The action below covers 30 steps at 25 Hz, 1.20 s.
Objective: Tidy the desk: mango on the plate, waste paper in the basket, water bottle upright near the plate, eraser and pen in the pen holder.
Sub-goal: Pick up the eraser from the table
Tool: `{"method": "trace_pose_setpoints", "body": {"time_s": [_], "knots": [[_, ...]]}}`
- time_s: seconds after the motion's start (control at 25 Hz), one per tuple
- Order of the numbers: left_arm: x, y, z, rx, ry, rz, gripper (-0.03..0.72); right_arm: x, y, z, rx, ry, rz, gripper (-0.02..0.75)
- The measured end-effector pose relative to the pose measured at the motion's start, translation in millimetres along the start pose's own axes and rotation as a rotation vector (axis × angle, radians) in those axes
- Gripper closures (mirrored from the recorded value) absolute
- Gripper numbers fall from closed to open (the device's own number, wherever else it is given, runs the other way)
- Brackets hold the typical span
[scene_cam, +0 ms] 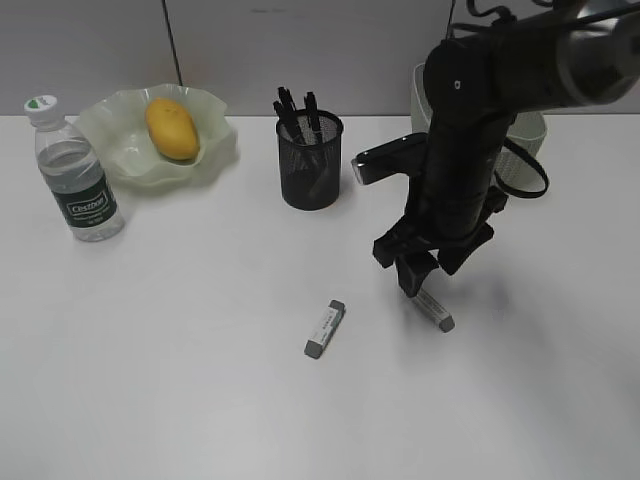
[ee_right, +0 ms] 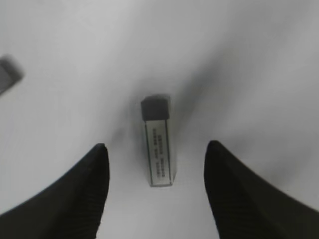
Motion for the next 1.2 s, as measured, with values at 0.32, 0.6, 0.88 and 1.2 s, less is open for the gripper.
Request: {"method": "trace_pose_setpoints", "body": {"time_s": [0.32, 0.6, 0.88, 1.2], "knots": [[0, 0.0, 0, 0.0, 0.0, 0.0, 0.295, 28, 3, 4, -0.02, 0.048, 0.014, 0.271], [0, 0.0, 0, 0.0, 0.0, 0.0, 0.295, 37, 2, 5, -0.022, 0.052, 0.016, 0.378], [0, 0.0, 0, 0.0, 0.0, 0.0, 0.296, 38, 1, 7, -0.031, 0.052, 0.011, 0.564], [0, 0.0, 0, 0.0, 0.0, 0.0, 0.297, 9, -7, 30, -0.04, -0.06, -0.037, 0.564]]}}
Point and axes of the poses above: a point on each arm's last joint axis where the gripper is mounted, x pointing out along that axis toward the gripper, y along the wrist's bending axis when the last joint is at zero, z = x × y, the point moved 5 cm from there along x, pointing out along that axis toward the gripper, and after that the axes turned 15 degrees about -x, right-handed, at the moved point
